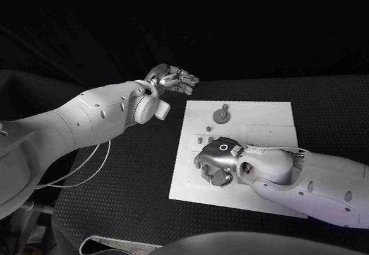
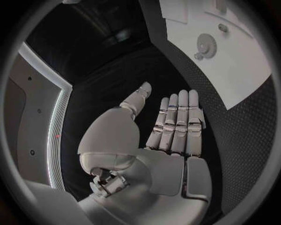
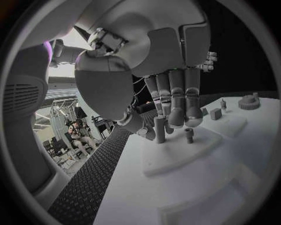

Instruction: Assemble the parts on the task board

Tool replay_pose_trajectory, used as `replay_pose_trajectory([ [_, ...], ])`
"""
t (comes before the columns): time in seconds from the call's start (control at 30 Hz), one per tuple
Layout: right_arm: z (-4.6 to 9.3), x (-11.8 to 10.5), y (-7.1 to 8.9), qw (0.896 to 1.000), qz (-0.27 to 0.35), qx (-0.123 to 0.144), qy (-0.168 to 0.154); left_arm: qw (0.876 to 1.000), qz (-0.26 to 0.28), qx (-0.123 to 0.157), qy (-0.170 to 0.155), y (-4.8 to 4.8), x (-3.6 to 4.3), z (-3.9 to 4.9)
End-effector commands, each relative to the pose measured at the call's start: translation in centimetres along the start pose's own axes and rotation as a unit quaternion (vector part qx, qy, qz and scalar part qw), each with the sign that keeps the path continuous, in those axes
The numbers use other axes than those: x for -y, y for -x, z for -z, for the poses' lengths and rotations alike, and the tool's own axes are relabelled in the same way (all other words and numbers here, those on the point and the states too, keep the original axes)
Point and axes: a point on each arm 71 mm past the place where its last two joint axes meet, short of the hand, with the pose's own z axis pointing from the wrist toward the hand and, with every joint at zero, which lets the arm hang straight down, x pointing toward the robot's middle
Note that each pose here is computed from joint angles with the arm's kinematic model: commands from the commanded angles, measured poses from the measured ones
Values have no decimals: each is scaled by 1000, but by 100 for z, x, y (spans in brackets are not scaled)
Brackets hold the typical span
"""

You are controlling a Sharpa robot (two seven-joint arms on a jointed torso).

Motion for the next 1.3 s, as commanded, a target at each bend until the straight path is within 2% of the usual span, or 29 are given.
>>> replay_pose_trajectory([
  [0.03,12,9,20,1000,-17,17,1,1000,0,-1,-4,-3,15,-3],
  [0.47,114,42,39,999,-23,36,-2,1000,-1,2,-2,30,3,9],
  [0.7,234,14,143,996,-43,76,4,1000,-2,4,-1,57,-4,19],
  [0.87,367,94,363,992,-58,109,-1,1000,-3,8,0,88,-15,25],
  [1.03,566,315,603,989,-73,125,-28,1000,-4,11,1,122,-29,32],
  [1.1,675,460,692,987,-89,125,-50,1000,-4,12,2,135,-37,34],
  [1.23,931,812,773,976,-145,116,-111,1000,-6,14,4,146,-55,37],
  [1.3,1014,905,770,974,-153,110,-126,1000,-7,14,5,152,-66,40],
])
